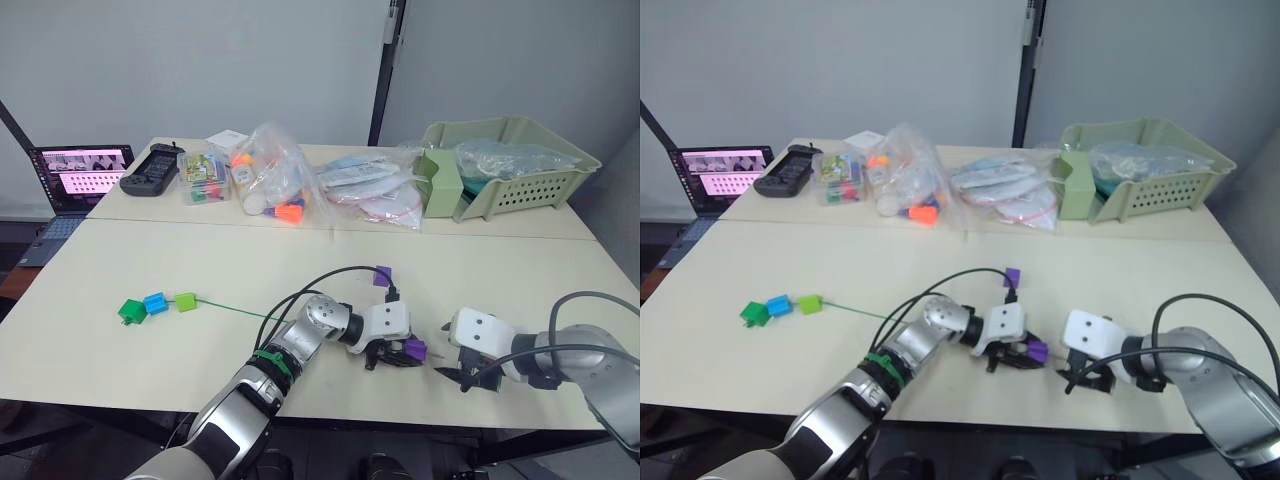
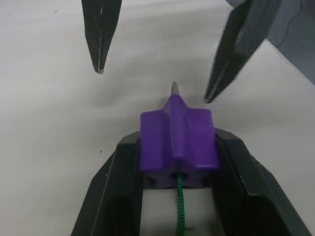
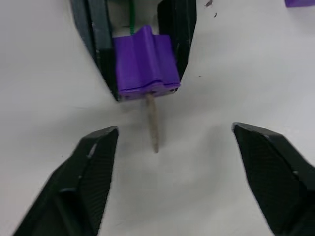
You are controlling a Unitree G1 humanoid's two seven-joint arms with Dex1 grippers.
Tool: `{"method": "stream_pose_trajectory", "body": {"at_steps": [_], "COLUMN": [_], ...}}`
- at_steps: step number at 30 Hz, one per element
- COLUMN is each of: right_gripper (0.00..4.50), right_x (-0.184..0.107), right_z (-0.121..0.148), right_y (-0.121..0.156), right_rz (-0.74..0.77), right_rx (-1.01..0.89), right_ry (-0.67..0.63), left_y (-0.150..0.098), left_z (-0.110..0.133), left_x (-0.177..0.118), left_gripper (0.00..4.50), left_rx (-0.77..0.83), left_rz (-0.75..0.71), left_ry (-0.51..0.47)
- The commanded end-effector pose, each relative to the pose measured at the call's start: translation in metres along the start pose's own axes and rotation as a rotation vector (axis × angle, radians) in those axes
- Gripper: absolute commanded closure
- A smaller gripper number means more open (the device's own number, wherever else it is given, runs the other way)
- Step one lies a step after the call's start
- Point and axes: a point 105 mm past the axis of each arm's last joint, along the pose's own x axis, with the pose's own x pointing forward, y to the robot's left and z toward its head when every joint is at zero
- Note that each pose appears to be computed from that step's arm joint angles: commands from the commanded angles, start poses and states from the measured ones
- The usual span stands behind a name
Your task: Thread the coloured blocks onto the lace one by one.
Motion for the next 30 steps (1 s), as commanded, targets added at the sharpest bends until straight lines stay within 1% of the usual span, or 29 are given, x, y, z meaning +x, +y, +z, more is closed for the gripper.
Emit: {"method": "stream_pose_trajectory", "body": {"at_steps": [1, 5, 8, 15, 16, 19, 21, 24, 27, 30], "right_gripper": [2.17, 3.56, 4.48, 4.5, 4.5, 4.5, 4.5, 4.5, 4.5, 4.5], "right_x": [0.004, 0.008, 0.008, 0.007, 0.007, 0.008, 0.009, 0.01, 0.011, 0.011], "right_z": [0.004, 0.003, 0.002, 0.002, 0.002, 0.003, 0.004, 0.007, 0.01, 0.012], "right_y": [0.002, 0.004, 0.005, 0.004, 0.003, 0.0, 0.0, -0.001, -0.004, -0.007], "right_rz": [0.02, 0.039, 0.045, 0.044, 0.047, 0.056, 0.066, 0.083, 0.091, 0.092], "right_rx": [-0.05, -0.05, -0.045, -0.037, -0.037, -0.038, -0.04, -0.049, -0.06, -0.066], "right_ry": [-0.001, 0.007, 0.01, 0.007, 0.007, 0.002, -0.002, -0.015, -0.024, -0.029], "left_y": [0.002, 0.004, 0.006, 0.009, 0.011, 0.02, 0.021, 0.015, 0.01, 0.005], "left_z": [0.012, 0.012, 0.011, 0.01, 0.008, -0.003, -0.011, -0.027, -0.04, -0.054], "left_x": [0.002, -0.001, -0.003, -0.012, -0.02, -0.058, -0.079, -0.121, -0.168, -0.207], "left_gripper": [3.13, 3.13, 3.13, 3.13, 3.13, 3.13, 3.13, 3.13, 3.13, 3.13], "left_rx": [0.041, 0.041, 0.041, 0.031, 0.029, 0.025, 0.019, -0.001, -0.044, -0.081], "left_rz": [0.002, 0.009, 0.015, 0.033, 0.047, 0.124, 0.147, 0.174, 0.224, 0.278], "left_ry": [-0.019, -0.017, -0.015, -0.014, -0.013, 0.023, 0.049, 0.109, 0.157, 0.212]}}
